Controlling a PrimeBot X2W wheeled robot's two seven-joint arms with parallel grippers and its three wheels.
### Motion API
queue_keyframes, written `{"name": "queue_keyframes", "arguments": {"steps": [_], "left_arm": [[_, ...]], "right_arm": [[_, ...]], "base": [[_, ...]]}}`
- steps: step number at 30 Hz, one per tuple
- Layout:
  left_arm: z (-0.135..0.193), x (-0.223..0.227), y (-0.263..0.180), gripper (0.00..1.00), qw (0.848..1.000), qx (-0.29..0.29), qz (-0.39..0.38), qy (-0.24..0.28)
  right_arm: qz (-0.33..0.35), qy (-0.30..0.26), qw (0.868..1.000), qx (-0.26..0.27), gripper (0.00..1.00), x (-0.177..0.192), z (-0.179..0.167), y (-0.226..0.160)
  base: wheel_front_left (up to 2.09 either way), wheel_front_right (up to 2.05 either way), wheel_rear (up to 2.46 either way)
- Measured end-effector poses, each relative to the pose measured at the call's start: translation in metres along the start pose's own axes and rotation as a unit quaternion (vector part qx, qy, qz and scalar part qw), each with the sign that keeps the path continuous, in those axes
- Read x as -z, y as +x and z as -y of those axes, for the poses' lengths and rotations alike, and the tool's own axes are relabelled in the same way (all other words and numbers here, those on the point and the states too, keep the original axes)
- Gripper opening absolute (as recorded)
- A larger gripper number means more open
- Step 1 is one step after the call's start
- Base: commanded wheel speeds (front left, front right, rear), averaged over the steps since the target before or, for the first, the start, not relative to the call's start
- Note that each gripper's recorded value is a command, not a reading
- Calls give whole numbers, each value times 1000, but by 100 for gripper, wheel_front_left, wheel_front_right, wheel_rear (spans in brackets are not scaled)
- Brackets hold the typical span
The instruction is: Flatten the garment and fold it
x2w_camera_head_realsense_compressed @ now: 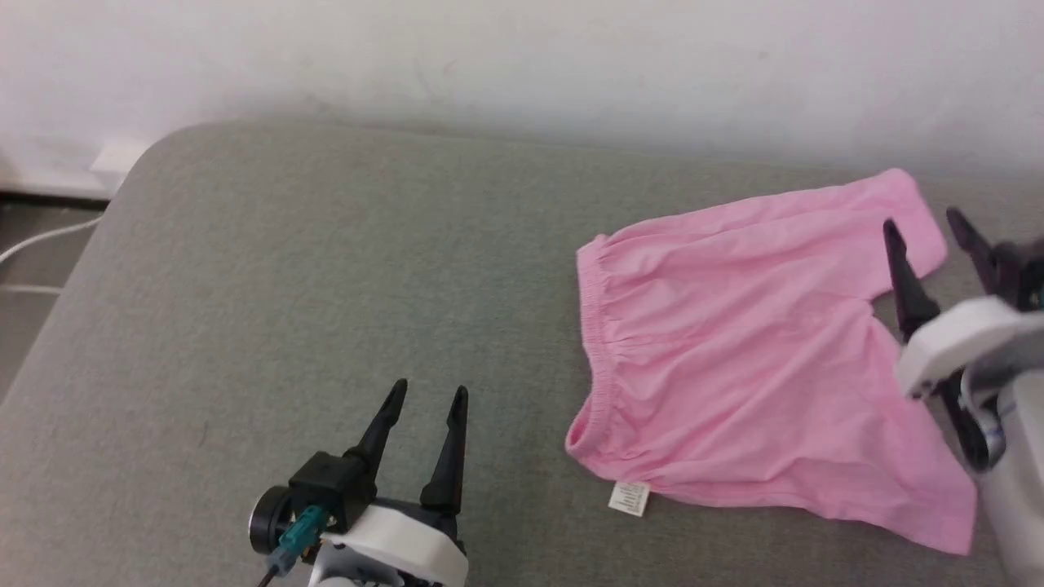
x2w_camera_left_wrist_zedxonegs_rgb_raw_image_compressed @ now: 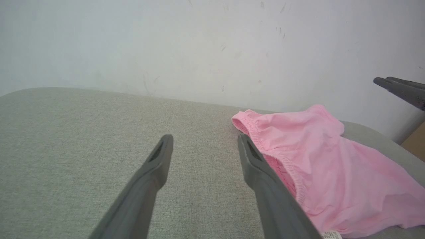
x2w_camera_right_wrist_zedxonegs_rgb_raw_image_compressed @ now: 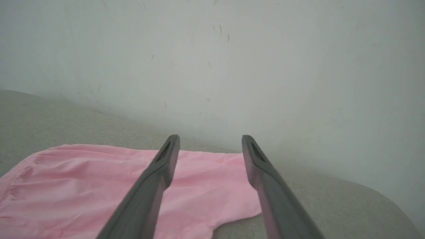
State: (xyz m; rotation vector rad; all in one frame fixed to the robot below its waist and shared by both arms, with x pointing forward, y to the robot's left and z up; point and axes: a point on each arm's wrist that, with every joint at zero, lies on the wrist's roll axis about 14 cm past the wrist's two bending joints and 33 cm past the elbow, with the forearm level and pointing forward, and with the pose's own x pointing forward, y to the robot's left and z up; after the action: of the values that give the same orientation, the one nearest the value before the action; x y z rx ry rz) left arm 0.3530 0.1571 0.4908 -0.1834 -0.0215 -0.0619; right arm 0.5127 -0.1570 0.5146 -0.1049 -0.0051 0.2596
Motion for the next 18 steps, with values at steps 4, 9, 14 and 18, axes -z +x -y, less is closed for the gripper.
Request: {"name": "queue_keyframes", "arguments": {"steps": [4,9,14,18], "left_arm": [[12,5,-1,100,1000,22,-6,-6],[30,23,-6,100,998,54,-34,-12],[51,42,-6,100,993,97,-71,-9],[73,61,-2,100,980,143,-137,-3]], "right_arm": [[25,37,998,37,100,0,9,-48],[34,73,994,74,100,10,1,-109],[37,87,990,107,100,14,-4,-150],[41,77,990,115,100,10,-4,-160]], "base": [[0,0,0],[0,0,0],[0,0,0],[0,0,0]]}}
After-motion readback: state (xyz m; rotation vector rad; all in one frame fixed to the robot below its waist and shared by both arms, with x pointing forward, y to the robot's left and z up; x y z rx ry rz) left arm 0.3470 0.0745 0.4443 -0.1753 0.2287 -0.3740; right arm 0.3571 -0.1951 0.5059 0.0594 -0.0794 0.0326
